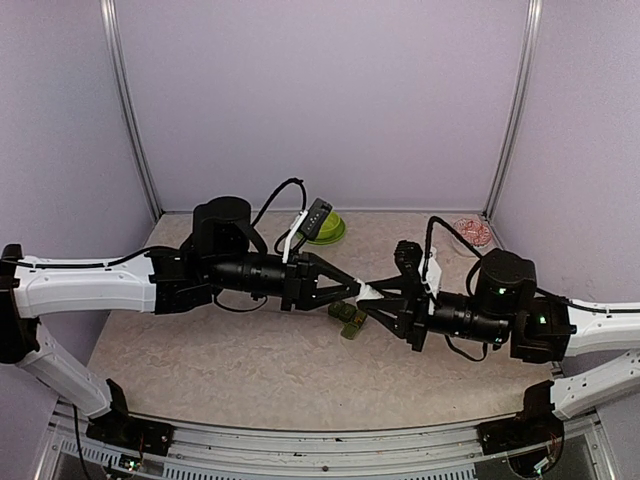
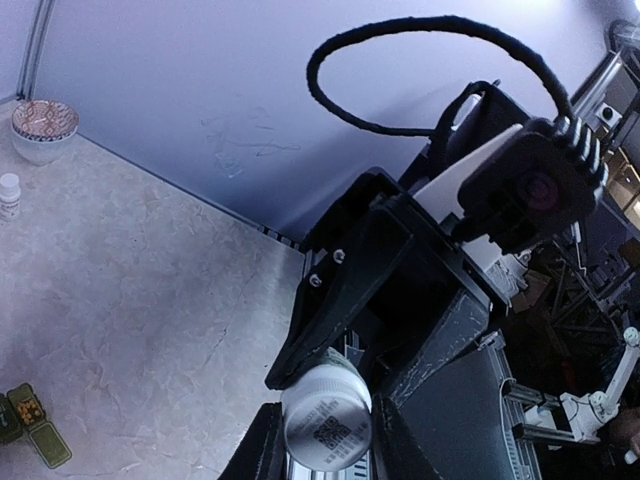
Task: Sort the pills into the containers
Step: Screw the lid of the pill bottle onto the pill bottle.
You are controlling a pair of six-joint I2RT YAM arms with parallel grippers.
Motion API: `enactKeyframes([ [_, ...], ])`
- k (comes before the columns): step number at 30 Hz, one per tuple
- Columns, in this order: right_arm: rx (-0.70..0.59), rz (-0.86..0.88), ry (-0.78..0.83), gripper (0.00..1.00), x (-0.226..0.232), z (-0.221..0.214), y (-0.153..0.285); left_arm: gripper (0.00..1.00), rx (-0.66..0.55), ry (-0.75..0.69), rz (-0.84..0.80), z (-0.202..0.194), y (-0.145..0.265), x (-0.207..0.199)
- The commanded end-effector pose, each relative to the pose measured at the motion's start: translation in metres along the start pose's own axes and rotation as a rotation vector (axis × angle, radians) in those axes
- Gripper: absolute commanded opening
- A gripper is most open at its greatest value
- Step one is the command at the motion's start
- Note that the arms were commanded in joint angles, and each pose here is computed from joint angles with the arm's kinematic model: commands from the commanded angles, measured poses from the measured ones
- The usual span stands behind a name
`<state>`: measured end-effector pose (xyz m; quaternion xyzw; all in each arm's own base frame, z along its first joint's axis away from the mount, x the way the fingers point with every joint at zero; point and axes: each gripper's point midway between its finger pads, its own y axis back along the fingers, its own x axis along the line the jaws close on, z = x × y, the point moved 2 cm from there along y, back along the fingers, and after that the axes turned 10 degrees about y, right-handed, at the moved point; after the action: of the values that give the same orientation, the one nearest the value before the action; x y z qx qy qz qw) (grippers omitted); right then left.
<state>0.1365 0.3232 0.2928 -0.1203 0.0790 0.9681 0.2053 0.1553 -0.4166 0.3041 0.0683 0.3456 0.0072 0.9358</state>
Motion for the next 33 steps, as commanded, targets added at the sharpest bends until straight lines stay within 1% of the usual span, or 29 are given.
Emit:
enactKeyframes([
  [1, -0.102, 0.069, -0.144, 0.12, 0.003, 0.035, 0.008, 0.0, 0.022, -0.174, -0.155, -0.004, 0.007, -0.039],
  [12, -0.134, 0.147, -0.249, 0.13, 0.011, 0.047, 0.008, 0.0, 0.062, -0.282, -0.176, -0.02, 0.003, -0.055],
  [24, -0.183, 0.256, -0.305, 0.14, 0.021, 0.062, 0.014, 0.0, 0.068, -0.366, -0.254, -0.027, 0.013, -0.071],
  [28, -0.177, 0.282, -0.316, 0.15, 0.023, 0.063, 0.012, 0.0, 0.065, -0.387, -0.252, -0.027, 0.015, -0.073],
  [33, -0.128, 0.262, -0.306, 0.15, 0.022, 0.053, 0.003, 0.0, 0.043, -0.369, -0.19, -0.024, 0.014, -0.064],
])
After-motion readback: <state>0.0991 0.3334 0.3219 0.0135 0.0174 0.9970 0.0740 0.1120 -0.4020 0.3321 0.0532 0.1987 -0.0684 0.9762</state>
